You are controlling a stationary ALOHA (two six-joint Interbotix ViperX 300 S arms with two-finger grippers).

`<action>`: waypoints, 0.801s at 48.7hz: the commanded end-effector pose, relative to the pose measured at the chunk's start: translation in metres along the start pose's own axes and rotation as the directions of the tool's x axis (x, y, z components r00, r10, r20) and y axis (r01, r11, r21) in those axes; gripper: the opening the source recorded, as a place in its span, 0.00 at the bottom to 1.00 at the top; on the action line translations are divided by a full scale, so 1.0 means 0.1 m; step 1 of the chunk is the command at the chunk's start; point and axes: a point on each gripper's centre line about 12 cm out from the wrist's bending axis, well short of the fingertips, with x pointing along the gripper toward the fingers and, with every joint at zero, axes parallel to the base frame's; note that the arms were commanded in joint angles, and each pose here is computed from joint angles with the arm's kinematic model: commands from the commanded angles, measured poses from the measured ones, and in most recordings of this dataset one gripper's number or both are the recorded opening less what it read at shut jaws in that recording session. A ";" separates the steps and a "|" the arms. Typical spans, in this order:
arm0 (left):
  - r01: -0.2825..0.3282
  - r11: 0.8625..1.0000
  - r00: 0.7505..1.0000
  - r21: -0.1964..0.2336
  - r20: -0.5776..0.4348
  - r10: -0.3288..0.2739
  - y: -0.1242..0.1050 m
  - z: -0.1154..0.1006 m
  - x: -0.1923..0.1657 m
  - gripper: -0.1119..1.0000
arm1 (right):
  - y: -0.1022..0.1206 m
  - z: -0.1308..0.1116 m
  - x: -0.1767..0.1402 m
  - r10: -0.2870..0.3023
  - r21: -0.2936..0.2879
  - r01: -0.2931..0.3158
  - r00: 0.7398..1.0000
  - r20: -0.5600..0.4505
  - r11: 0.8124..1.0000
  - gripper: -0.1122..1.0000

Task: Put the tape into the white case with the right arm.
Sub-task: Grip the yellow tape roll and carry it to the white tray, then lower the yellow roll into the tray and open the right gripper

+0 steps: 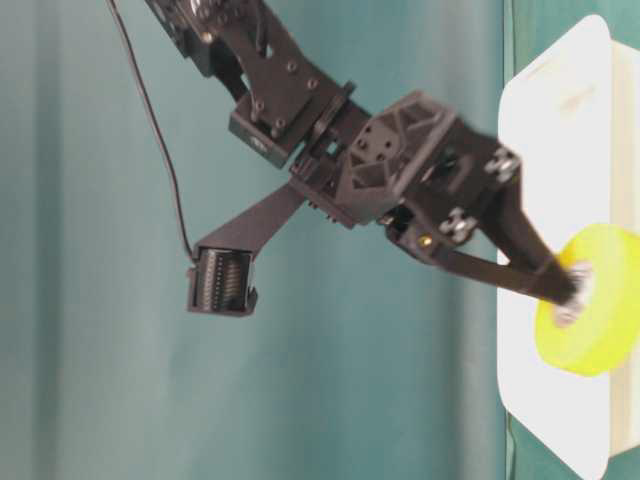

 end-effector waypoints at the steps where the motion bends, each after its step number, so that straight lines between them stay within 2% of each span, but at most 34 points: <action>1: 0.004 1.000 1.000 0.001 0.017 -0.004 -0.01 0.06 0.01 0.11 | -0.15 0.27 -0.17 -0.019 0.023 0.018 0.997 0.081 1.000 0.11; 9: 0.004 1.000 1.000 0.001 0.017 -0.004 -0.01 0.06 0.01 0.11 | -0.45 0.34 -0.19 -0.073 0.055 0.068 0.993 0.095 0.996 0.11; 23: 0.004 1.000 1.000 0.001 0.017 -0.004 -0.01 0.06 0.01 0.11 | -1.01 0.37 -0.23 -0.169 0.124 0.156 0.981 0.099 0.980 0.11; 39: 0.004 1.000 1.000 0.001 0.020 -0.004 -0.01 0.06 0.01 0.11 | -1.37 0.34 -0.25 -0.231 0.157 0.215 0.968 0.095 0.964 0.11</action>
